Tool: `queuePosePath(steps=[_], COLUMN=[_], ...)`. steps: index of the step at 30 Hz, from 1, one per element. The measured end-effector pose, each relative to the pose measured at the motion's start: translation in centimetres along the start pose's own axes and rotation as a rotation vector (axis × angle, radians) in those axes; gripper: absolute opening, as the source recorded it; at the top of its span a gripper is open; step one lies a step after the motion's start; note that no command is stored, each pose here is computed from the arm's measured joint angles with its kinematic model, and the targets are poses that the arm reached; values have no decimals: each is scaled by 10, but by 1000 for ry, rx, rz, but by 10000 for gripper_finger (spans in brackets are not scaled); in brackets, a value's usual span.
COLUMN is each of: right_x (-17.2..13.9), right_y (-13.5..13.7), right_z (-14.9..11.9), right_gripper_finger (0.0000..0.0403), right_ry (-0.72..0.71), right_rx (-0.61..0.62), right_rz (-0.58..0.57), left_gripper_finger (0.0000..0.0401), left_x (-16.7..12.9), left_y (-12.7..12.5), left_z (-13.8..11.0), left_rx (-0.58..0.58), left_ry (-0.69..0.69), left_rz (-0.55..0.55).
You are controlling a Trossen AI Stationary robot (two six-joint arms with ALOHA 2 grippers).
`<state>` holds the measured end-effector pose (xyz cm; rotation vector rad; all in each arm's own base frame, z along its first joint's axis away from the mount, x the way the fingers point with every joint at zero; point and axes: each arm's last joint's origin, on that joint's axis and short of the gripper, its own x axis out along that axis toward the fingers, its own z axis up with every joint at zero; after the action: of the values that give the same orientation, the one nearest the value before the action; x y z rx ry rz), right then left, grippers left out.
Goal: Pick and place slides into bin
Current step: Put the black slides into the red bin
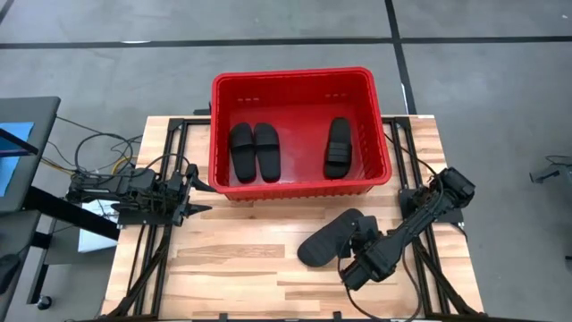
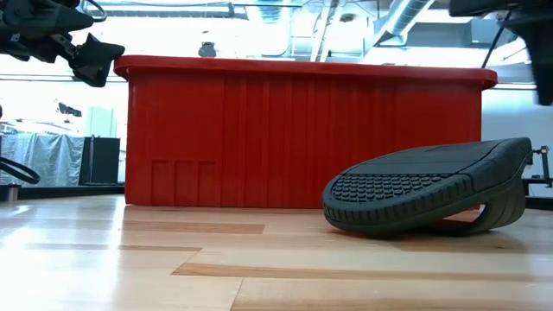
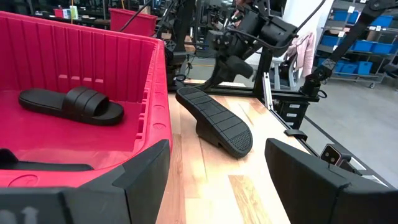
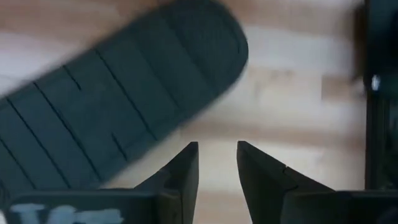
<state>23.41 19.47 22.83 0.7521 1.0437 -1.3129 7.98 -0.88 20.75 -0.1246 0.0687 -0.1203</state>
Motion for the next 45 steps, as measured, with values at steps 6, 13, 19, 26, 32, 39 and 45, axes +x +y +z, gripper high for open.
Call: queuePosePath(steps=[6,13,19,26,32,39,45], right_x=[2,1,-2,-17,-37,-80,-130], right_y=[1,1,12,26,-6,-57,-101], right_z=[8,5,-10,-35,-47,-12,52], right_gripper_finger=[91,91,91,91,91,77,47], right_ry=[-52,12,95,-141,-627,-955,-994], right_rx=[-151,-343,-537,-502,-265,-316,-610], right_rz=[-12,-29,142,519,734,861,771], left_gripper_finger=[258,258,258,258,258,258,258], left_x=[0,0,0,0,0,0,0], left_y=[0,0,0,0,0,0,0], left_z=[0,0,0,0,0,0,0], left_rx=[0,0,0,0,0,0,0], left_ry=[0,0,0,0,0,0,0], left_rz=[0,0,0,0,0,0,0])
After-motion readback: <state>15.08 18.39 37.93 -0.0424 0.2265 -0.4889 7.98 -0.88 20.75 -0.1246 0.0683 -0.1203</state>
